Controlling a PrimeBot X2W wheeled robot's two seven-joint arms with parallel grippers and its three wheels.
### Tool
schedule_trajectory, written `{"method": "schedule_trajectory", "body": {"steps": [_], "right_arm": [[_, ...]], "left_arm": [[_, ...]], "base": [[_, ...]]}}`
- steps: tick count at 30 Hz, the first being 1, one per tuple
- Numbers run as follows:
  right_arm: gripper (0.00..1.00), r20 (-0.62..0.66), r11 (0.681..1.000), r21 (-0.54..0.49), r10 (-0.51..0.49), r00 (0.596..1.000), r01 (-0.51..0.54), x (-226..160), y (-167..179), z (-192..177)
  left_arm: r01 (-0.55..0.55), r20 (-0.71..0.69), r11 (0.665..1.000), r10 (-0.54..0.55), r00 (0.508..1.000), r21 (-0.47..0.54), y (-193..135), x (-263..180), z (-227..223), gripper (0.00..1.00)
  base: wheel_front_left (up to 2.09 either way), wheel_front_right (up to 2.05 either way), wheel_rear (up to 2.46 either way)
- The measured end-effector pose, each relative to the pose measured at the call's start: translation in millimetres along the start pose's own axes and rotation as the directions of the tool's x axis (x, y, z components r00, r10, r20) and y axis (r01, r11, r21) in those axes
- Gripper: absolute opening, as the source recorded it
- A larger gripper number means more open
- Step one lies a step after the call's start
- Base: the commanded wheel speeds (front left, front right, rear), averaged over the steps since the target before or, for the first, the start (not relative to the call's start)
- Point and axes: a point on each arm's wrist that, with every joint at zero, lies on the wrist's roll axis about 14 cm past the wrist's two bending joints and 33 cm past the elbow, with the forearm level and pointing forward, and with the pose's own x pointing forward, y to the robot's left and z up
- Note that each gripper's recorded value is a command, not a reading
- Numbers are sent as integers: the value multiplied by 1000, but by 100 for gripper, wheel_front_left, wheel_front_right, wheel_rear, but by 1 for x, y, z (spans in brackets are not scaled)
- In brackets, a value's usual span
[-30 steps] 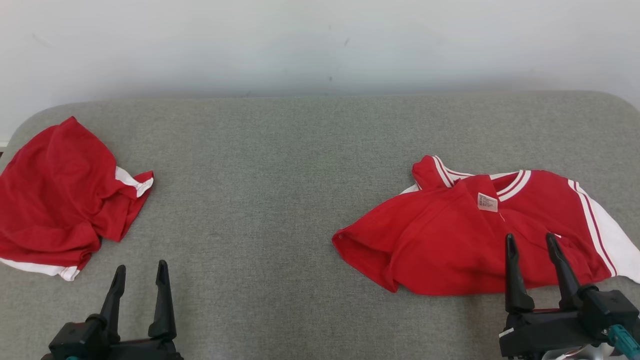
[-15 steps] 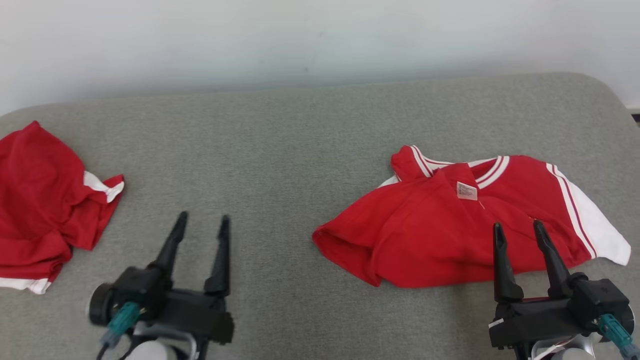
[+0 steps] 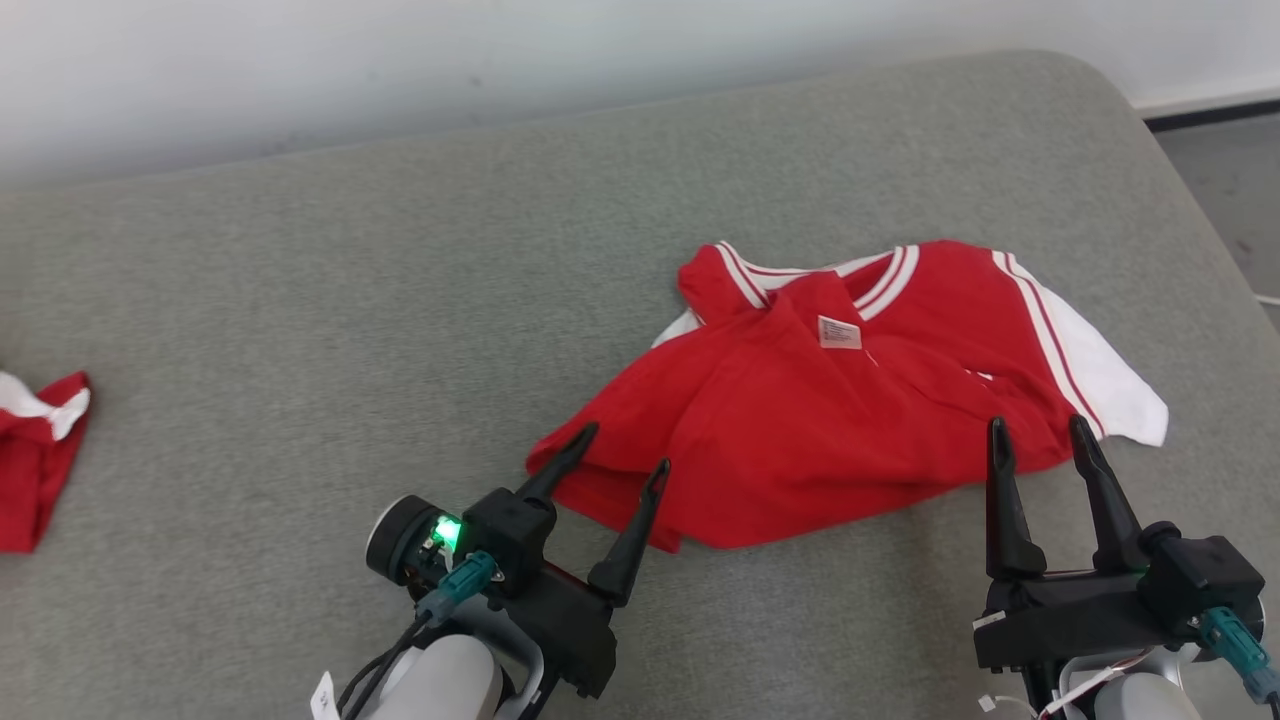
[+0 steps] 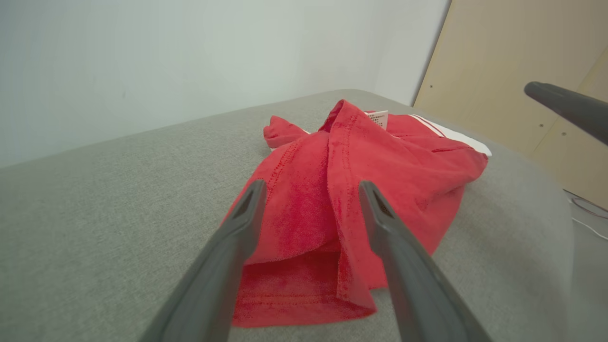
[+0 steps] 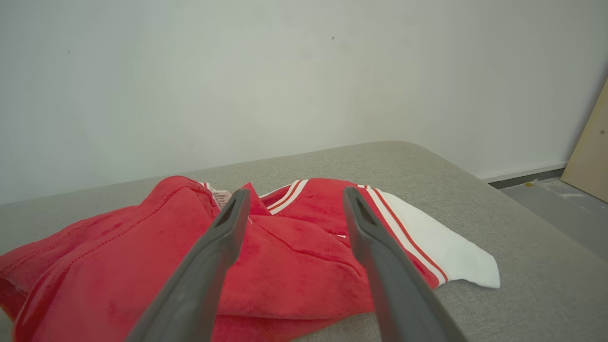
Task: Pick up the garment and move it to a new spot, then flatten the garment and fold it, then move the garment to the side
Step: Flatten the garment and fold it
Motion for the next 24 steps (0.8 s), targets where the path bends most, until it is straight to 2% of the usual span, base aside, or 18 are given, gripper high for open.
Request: {"method": "schedule_trajectory", "body": {"steps": [10,11,12,13,19,24], "right_arm": [[100,-17,996,-14,-89,996,88,-9,-29,-3],[100,-19,996,-15,-93,996,92,-9,-30,-4],[100,-20,995,-17,-97,995,96,-10,-31,-4],[100,-20,995,-17,-100,995,99,-10,-32,-4],[100,-14,995,-12,-96,995,96,-9,-31,-3],[100,-12,998,2,-60,998,60,-4,-18,-4]], "left_arm": [[148,-146,987,-156,977,-59,-38,14,-55,100],[154,-151,986,-162,975,-63,-40,15,-57,40],[157,-154,985,-166,974,-68,-41,16,-59,16],[155,-154,985,-166,974,-77,-41,17,-59,0],[119,-103,991,-125,987,-69,-26,24,-40,0],[28,-7,999,-28,1000,-28,8,22,-4,0]], "base": [[0,0,0],[0,0,0],[0,0,0],[0,0,0],[0,0,0],[0,0,0]]}}
